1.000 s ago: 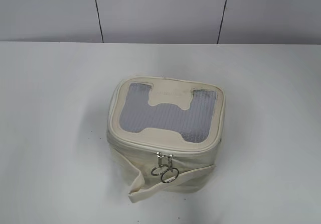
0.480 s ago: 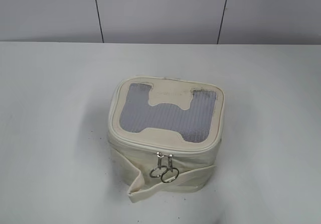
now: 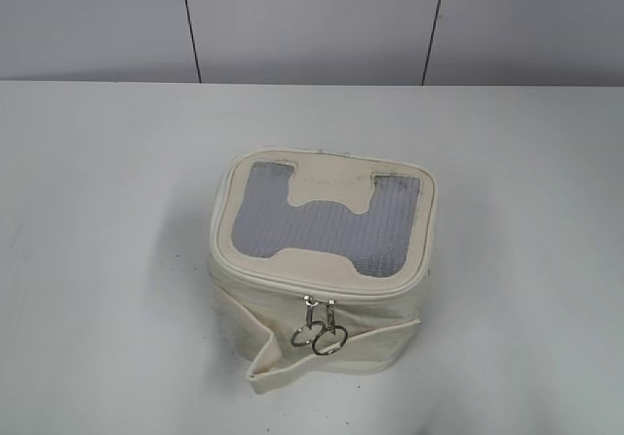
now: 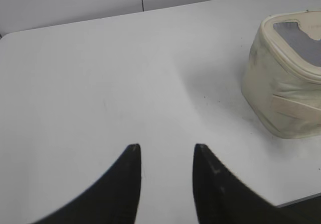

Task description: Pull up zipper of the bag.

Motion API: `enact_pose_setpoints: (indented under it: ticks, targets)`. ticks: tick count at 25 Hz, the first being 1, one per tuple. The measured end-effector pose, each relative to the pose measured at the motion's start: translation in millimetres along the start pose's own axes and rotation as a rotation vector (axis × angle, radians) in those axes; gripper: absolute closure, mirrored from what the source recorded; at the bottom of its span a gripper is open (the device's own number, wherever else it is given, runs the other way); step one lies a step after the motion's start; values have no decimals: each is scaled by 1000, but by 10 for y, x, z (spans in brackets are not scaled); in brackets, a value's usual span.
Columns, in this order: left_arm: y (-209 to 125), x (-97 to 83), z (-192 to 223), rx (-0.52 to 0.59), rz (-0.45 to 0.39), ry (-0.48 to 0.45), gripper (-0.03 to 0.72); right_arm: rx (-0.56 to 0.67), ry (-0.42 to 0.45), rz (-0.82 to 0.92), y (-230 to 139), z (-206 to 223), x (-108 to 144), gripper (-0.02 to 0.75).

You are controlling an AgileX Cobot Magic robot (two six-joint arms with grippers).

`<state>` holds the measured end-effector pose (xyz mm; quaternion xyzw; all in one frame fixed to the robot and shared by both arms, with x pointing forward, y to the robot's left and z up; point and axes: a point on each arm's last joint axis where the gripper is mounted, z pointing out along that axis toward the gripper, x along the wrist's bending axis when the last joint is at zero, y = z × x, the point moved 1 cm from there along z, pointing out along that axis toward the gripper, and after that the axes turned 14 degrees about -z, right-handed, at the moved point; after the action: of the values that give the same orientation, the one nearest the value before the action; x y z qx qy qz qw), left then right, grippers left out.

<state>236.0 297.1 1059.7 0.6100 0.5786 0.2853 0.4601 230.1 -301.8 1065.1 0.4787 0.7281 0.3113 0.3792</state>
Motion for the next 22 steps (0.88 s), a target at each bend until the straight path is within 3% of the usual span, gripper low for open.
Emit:
enact_pose_setpoints:
  ticks: [3, 9, 22]
  targets:
    - [1, -1, 3, -3, 0, -1, 412, 39, 22, -34, -102, 123, 43, 151]
    - [5, -2, 8, -1, 0, -2, 412, -43, 31, -38, -58, 226, 67, 151]
    - [10, -2, 20, 5, -1, 0, 412, -53, 27, -40, -52, 233, 65, 151]
